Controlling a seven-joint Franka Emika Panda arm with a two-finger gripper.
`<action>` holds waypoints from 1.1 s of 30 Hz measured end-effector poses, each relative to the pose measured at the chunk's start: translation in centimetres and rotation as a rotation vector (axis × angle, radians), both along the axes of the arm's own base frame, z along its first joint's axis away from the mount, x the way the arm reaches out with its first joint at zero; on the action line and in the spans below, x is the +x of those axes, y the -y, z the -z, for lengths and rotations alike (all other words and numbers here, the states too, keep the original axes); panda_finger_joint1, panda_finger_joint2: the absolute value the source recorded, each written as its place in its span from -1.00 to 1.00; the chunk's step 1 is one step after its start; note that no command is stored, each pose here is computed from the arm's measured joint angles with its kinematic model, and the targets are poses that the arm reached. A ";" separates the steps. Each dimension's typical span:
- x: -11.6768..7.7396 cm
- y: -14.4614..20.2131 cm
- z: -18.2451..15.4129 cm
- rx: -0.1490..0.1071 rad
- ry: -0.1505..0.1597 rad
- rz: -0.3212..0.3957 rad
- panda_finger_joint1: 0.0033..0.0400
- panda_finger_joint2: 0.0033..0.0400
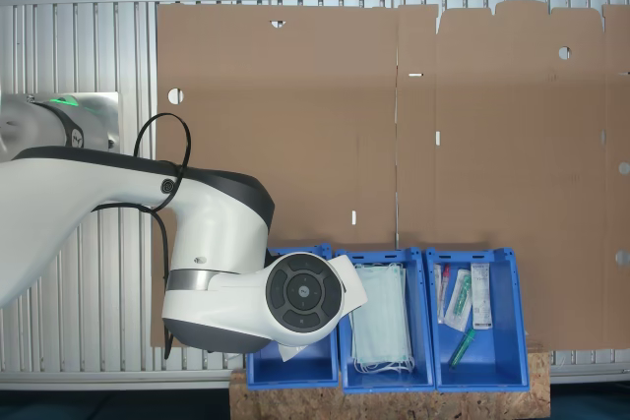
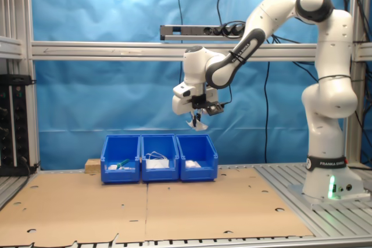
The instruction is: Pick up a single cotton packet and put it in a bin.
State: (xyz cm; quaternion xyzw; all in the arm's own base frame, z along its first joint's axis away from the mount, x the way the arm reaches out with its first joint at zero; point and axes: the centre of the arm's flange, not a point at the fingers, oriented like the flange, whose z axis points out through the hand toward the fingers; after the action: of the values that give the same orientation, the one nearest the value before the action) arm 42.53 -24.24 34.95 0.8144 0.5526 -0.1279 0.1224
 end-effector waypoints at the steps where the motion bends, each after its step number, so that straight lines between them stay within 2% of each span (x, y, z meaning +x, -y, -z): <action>1: 0.0 0.0 0.0 0.000 0.002 -0.001 -0.91 -0.91; 19: 0.4 -0.1 -0.3 -0.005 0.034 -0.014 -0.90 -0.90; 33: 0.5 -0.1 -0.4 -0.006 0.043 -0.017 -0.90 -0.90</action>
State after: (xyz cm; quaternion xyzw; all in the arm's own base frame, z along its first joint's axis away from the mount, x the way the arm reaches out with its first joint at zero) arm 43.04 -24.16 35.33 0.8119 0.5564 -0.1110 0.1376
